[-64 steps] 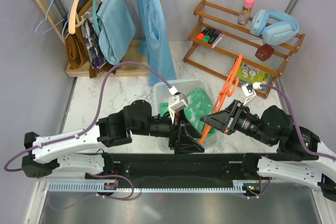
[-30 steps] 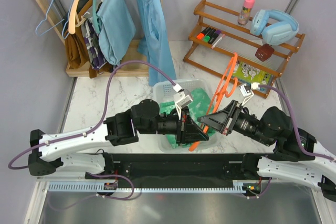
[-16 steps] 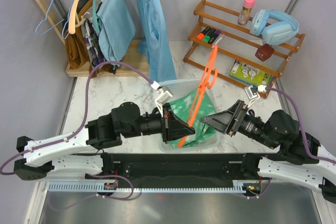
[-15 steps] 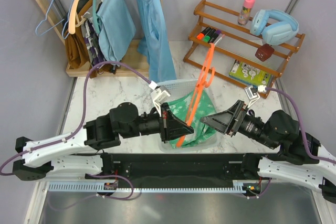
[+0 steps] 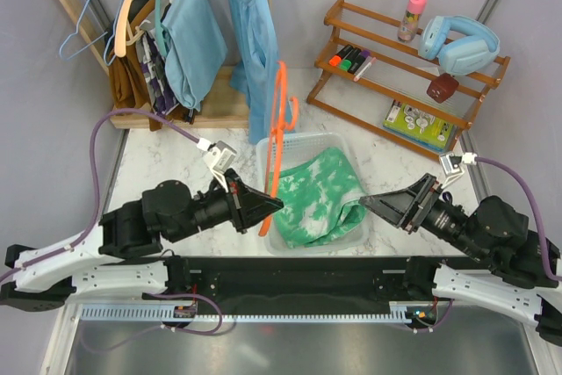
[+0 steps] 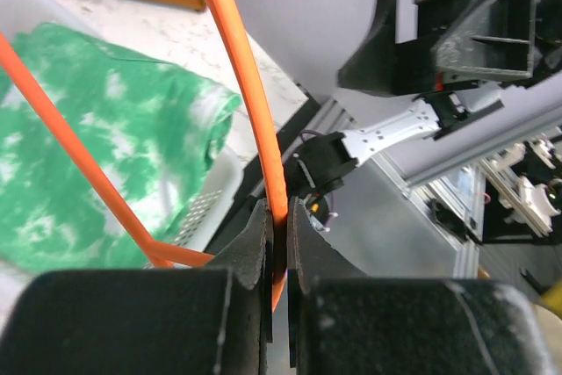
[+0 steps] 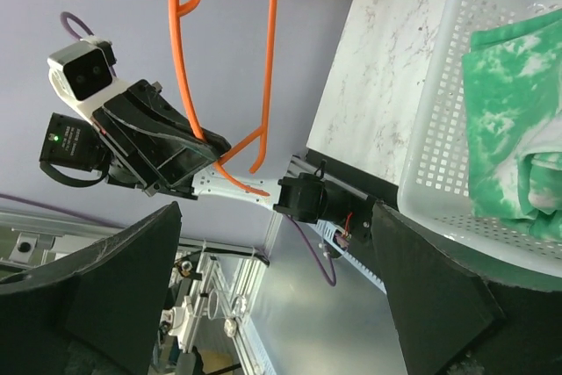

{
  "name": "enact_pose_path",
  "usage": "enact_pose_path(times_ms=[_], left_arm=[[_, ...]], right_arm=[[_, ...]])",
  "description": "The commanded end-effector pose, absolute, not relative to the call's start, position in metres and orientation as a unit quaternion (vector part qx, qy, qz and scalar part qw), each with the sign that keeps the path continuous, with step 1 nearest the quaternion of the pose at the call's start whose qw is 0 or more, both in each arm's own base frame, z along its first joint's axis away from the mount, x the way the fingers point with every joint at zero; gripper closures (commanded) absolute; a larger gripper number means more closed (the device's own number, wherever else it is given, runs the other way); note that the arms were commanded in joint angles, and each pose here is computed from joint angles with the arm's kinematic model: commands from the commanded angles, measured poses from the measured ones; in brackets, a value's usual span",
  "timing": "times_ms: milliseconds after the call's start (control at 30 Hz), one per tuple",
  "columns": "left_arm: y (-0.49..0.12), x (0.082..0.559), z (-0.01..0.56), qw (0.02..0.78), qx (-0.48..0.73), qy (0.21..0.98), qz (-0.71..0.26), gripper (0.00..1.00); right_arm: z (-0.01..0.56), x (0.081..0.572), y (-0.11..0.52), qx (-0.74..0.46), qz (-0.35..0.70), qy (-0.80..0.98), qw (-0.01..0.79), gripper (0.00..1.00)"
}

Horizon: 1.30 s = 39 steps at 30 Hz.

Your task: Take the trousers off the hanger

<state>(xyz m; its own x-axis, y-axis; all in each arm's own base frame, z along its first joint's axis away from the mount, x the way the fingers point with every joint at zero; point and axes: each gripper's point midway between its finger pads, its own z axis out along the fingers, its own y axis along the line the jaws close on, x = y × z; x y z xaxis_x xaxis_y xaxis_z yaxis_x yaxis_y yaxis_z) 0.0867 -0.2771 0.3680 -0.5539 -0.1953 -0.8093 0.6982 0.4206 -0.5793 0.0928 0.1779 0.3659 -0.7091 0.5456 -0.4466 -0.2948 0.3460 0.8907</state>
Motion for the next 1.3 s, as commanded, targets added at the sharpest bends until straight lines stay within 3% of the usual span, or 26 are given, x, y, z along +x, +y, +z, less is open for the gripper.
enact_pose_path(times_ms=[0, 400, 500, 633, 833, 1267], left_arm=[[-0.241, 0.107, 0.357, 0.481, 0.136, 0.740, -0.450, 0.98], [-0.198, 0.132, 0.361, 0.550, 0.115, 0.741, -0.367, 0.98], [-0.217, 0.137, 0.368, 0.540, 0.149, 0.750, -0.351, 0.98], [-0.233, 0.181, 0.356, 0.519, 0.141, 0.779, -0.322, 0.98], [-0.225, 0.220, 0.397, 0.539, 0.133, 0.739, -0.381, 0.98], [-0.198, 0.292, 0.450, 0.503, 0.110, 0.680, -0.522, 0.98]], right_arm=[[0.373, 0.095, 0.163, 0.098, 0.558, 0.725, 0.391, 0.04], [0.367, 0.100, 0.171, 0.086, 0.541, 0.738, 0.394, 0.05], [0.365, 0.101, 0.174, 0.084, 0.537, 0.741, 0.394, 0.05], [0.365, 0.101, 0.179, 0.077, 0.536, 0.743, 0.393, 0.04], [0.364, 0.097, 0.177, 0.078, 0.546, 0.739, 0.387, 0.05], [0.362, 0.097, 0.161, 0.088, 0.540, 0.736, 0.398, 0.05]])
